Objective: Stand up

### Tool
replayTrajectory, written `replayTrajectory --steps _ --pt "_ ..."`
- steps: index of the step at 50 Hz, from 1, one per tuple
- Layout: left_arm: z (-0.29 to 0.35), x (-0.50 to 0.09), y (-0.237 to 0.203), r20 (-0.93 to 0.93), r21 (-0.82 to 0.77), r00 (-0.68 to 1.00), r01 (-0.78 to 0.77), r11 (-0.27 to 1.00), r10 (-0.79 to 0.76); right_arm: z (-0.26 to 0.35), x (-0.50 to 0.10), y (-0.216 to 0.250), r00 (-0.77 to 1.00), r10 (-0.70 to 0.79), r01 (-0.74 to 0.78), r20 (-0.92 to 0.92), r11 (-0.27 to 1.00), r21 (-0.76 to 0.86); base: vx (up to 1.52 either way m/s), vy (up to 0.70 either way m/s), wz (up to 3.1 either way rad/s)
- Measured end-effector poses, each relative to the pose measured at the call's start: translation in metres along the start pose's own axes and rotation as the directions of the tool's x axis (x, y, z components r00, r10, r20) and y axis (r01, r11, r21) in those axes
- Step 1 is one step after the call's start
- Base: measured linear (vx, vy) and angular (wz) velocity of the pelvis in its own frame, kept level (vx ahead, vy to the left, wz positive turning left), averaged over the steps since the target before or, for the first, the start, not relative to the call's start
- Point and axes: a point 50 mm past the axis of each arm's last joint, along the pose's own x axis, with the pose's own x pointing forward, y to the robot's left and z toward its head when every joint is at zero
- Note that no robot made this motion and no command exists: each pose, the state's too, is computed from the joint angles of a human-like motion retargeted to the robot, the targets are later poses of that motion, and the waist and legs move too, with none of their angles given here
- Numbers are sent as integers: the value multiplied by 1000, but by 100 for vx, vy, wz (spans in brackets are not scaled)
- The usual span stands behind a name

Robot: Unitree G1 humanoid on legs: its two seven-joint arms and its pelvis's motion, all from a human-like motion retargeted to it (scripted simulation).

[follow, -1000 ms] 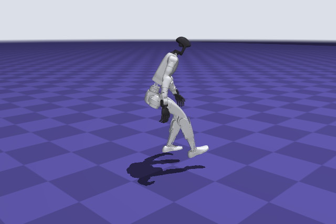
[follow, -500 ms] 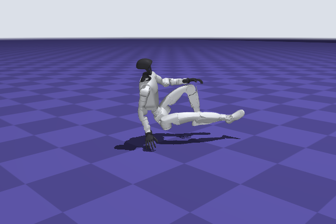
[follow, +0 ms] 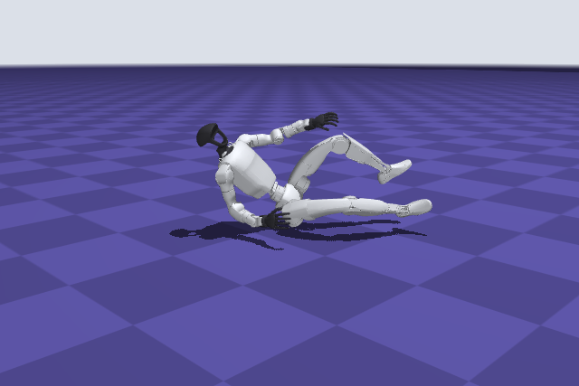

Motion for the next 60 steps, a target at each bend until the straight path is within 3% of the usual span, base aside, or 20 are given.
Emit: replayTrajectory --steps 5,16,26,40,48,55,60 --pt "33 17 35 159 90 978 -151 984 136 -26 -18 22 962 -11 9 -272 1000 -8 19 -22 -127" --pt "58 15 120 324 69 853 -453 889 409 -29 -14 37 932 17 -27 -363 999 -24 3 -3 -82" --pt "100 -6 180 373 -237 557 -716 657 742 -51 -42 25 903 -50 -42 -427 978 -203 -1 11 47" --pt "102 -18 163 524 33 630 -688 725 574 -36 -29 -3 950 -80 -98 -302 841 -531 -9 7 60" --pt "75 -12 136 457 131 745 -597 791 486 -24 -27 -33 971 -194 7 -142 615 -788 -10 13 88" --pt "49 -9 113 384 200 825 -513 835 415 -23 -33 -56 960 -273 74 -64 468 -881 -9 15 100" --pt "27 -10 102 316 245 874 -450 859 368 -31 -40 -62 954 -298 119 -19 436 -892 -10 6 71"
